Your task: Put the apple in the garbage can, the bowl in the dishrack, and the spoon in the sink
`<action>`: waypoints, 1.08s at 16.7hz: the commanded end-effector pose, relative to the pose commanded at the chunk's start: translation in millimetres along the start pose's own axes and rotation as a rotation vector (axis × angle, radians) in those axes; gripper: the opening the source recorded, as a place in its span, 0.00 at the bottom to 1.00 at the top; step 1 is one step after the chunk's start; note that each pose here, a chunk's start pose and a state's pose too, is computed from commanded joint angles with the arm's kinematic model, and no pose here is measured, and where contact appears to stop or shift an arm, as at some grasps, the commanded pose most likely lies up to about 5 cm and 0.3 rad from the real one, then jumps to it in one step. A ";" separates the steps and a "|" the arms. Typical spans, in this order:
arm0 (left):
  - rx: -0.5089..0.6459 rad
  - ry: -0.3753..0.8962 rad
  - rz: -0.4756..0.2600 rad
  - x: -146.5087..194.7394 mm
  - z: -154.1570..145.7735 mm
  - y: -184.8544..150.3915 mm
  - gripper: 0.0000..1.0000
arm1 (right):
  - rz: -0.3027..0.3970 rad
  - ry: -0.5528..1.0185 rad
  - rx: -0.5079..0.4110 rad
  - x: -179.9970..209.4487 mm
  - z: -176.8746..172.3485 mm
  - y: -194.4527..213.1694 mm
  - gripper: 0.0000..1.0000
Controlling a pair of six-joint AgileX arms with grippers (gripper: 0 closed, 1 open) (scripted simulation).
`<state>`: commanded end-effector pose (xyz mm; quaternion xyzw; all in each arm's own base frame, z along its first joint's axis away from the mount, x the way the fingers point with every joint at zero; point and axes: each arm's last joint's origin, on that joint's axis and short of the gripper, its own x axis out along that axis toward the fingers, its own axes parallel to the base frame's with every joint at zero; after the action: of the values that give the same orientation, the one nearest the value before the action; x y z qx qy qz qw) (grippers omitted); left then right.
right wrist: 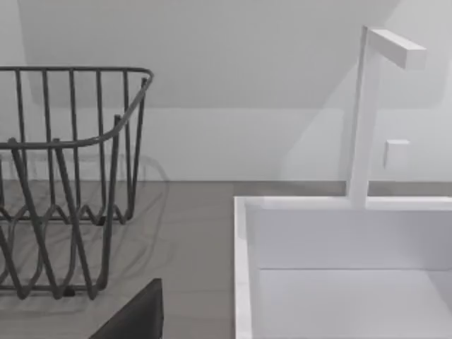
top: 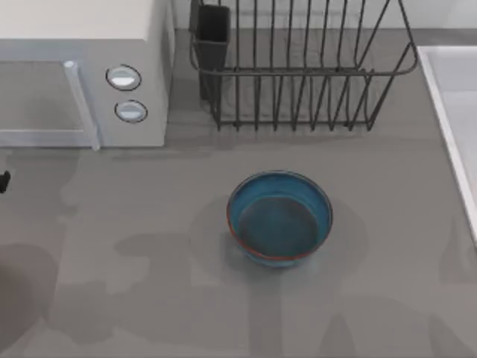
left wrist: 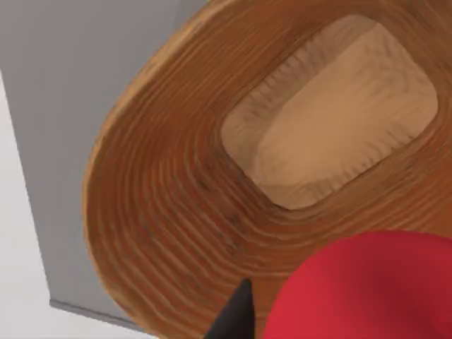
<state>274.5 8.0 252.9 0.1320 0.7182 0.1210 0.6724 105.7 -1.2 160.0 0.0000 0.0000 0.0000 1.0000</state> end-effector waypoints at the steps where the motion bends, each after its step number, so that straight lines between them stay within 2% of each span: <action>1: 0.001 0.008 0.016 0.1 -3.1 8.7 0.00 | 0.000 0.000 0.000 0.0 0.0 0.0 1.00; 9: 0.009 0.016 0.031 5.1 -5.2 14.8 0.00 | 0.000 0.000 0.000 0.0 0.0 0.0 1.00; 15: -0.002 0.007 0.031 56.2 -5.2 14.9 0.00 | 0.000 0.000 0.000 0.0 0.0 0.0 1.00; 18: 0.002 0.014 0.032 69.9 -7.6 14.6 0.00 | 0.000 0.000 0.000 0.0 0.0 0.0 1.00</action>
<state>263.1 46.3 193.3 0.1431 0.7207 0.1318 0.6654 105.7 -1.2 160.0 0.0000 0.0000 0.0000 1.0000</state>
